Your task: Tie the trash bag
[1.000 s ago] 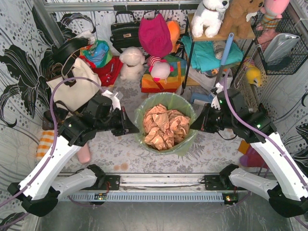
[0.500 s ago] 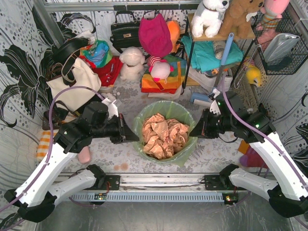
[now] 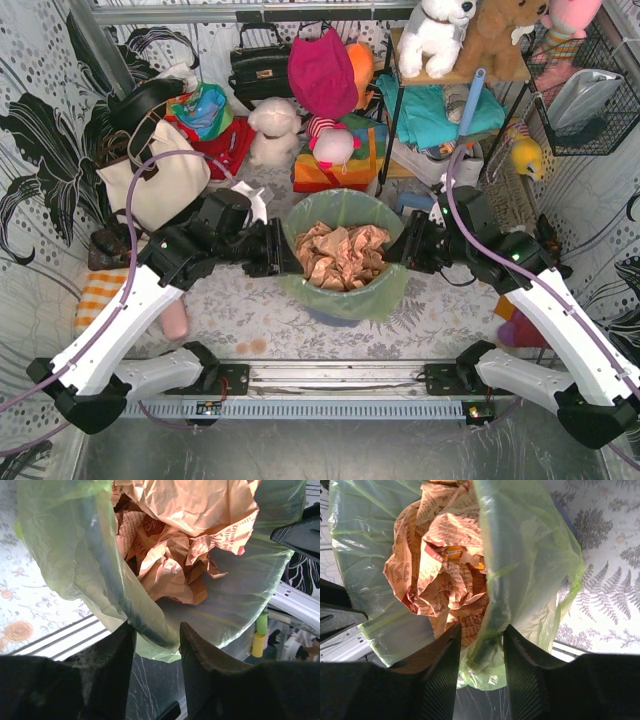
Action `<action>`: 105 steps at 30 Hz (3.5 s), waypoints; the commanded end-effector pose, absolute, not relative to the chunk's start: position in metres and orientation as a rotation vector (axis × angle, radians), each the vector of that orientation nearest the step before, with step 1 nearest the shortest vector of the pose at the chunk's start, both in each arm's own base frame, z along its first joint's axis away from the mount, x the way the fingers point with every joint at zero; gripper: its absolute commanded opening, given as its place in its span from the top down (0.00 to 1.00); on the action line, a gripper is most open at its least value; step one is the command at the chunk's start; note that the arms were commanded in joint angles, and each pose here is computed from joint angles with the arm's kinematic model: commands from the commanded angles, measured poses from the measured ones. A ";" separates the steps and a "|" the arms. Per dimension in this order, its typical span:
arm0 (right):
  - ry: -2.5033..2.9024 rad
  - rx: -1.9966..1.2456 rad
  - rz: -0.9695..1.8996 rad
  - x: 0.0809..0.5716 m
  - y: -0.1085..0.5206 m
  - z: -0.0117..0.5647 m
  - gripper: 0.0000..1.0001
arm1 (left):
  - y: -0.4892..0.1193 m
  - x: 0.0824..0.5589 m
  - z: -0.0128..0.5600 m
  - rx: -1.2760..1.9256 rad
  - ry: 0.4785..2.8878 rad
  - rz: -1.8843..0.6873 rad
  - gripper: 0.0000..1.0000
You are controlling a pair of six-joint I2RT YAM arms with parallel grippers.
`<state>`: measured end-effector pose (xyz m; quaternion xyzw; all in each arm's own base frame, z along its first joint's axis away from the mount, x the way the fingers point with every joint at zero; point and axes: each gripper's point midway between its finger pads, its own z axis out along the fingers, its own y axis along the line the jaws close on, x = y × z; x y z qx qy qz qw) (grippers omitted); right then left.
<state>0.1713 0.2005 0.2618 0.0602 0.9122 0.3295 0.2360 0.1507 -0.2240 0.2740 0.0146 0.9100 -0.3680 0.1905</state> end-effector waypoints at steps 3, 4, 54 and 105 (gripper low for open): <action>2.309 0.129 0.840 0.199 0.195 0.303 0.55 | -0.222 0.184 0.320 0.112 2.364 -0.921 0.50; 2.304 0.119 0.809 0.201 0.192 0.306 0.53 | -0.219 0.188 0.324 0.104 2.359 -0.889 0.50; 2.485 -0.246 0.418 0.242 0.190 0.280 1.00 | -0.206 0.197 0.294 0.024 2.451 -0.734 0.92; 2.464 -0.078 0.491 0.228 0.186 0.291 0.49 | -0.181 0.223 0.318 0.077 2.384 -0.480 0.40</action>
